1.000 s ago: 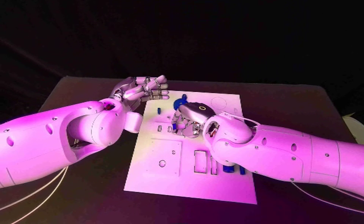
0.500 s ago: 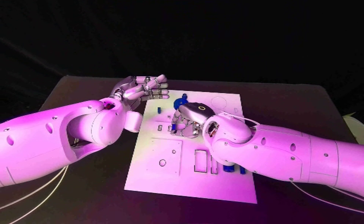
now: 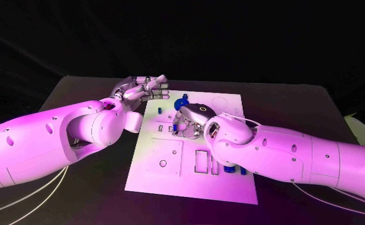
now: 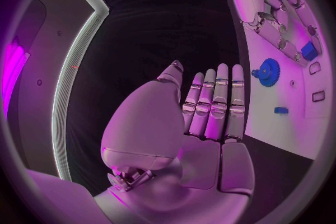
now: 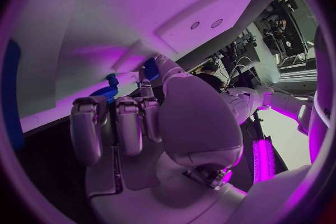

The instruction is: Assemble the parts on the task board

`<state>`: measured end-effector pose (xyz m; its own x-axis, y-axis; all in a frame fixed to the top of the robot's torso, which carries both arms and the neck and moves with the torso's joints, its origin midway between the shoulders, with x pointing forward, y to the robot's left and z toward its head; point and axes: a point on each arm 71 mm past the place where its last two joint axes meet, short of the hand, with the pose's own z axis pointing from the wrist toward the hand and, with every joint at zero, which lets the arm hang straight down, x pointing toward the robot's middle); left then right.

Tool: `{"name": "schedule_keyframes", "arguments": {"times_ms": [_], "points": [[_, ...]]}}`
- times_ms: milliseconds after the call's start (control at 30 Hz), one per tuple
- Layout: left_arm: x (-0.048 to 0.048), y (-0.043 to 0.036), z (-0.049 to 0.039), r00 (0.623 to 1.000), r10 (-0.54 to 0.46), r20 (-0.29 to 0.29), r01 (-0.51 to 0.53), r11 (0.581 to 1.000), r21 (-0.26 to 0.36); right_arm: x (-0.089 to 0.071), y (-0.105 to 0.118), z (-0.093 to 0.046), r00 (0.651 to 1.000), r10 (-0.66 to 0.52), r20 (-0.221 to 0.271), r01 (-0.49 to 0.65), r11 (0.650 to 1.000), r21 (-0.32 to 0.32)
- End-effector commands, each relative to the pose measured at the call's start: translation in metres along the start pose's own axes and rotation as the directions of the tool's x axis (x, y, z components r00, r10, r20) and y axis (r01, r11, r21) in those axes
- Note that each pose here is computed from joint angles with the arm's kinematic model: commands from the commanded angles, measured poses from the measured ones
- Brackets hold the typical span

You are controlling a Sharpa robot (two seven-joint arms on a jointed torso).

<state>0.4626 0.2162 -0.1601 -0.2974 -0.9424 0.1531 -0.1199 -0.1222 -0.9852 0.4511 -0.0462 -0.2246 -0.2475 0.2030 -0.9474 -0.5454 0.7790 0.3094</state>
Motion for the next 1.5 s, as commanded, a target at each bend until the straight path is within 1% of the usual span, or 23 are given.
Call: {"name": "schedule_keyframes", "arguments": {"times_ms": [33, 667, 800, 933, 967, 1067, 1167, 1300, 1333, 1400, 1467, 1500], "points": [[0.0023, -0.0011, -0.0001, 1.000, -0.005, -0.016, 0.005, 1.000, 0.007, 0.003, -0.001, 0.000, 1.000, -0.023, -0.019, 0.023, 1.000, 0.005], [0.0019, -0.0010, -0.0001, 1.000, -0.005, -0.016, 0.005, 1.000, 0.006, 0.001, -0.001, -0.001, 1.000, -0.020, 0.004, 0.020, 1.000, 0.002], [0.0014, -0.0009, 0.0001, 1.000, -0.005, -0.016, 0.005, 1.000, 0.005, -0.003, 0.000, -0.002, 0.999, -0.008, 0.051, 0.008, 1.000, -0.007], [-0.0005, 0.0002, 0.0009, 1.000, 0.001, -0.024, -0.001, 1.000, -0.008, -0.010, 0.001, -0.007, 0.992, 0.034, 0.121, -0.028, 0.998, -0.050], [-0.0009, 0.0006, 0.0011, 1.000, 0.003, -0.028, -0.003, 1.000, -0.013, -0.011, 0.001, -0.008, 0.990, 0.043, 0.131, -0.035, 0.998, -0.061], [-0.0034, 0.0027, 0.0028, 0.998, 0.028, -0.064, -0.030, 0.999, -0.036, -0.022, 0.004, -0.015, 0.979, 0.098, 0.177, -0.076, 0.989, -0.125], [-0.0064, 0.0045, 0.0045, 0.993, 0.075, -0.096, -0.080, 0.995, -0.052, -0.034, 0.004, -0.023, 0.968, 0.157, 0.195, -0.122, 0.976, -0.180], [-0.0118, 0.0069, 0.0070, 0.975, 0.181, -0.131, -0.191, 0.979, -0.066, -0.056, -0.005, -0.037, 0.942, 0.274, 0.193, -0.225, 0.944, -0.242], [-0.0134, 0.0073, 0.0079, 0.965, 0.223, -0.139, -0.234, 0.970, -0.065, -0.064, -0.010, -0.043, 0.930, 0.310, 0.197, -0.256, 0.932, -0.255], [-0.0155, 0.0086, 0.0096, 0.945, 0.287, -0.158, -0.301, 0.951, -0.073, -0.076, -0.019, -0.053, 0.912, 0.354, 0.209, -0.298, 0.919, -0.260], [-0.0173, 0.0092, 0.0122, 0.922, 0.346, -0.176, -0.365, 0.926, -0.091, -0.087, -0.029, -0.061, 0.897, 0.383, 0.223, -0.326, 0.911, -0.251], [-0.0186, 0.0084, 0.0151, 0.898, 0.396, -0.193, -0.421, 0.901, -0.107, -0.096, -0.037, -0.066, 0.887, 0.397, 0.236, -0.343, 0.909, -0.238]]}}
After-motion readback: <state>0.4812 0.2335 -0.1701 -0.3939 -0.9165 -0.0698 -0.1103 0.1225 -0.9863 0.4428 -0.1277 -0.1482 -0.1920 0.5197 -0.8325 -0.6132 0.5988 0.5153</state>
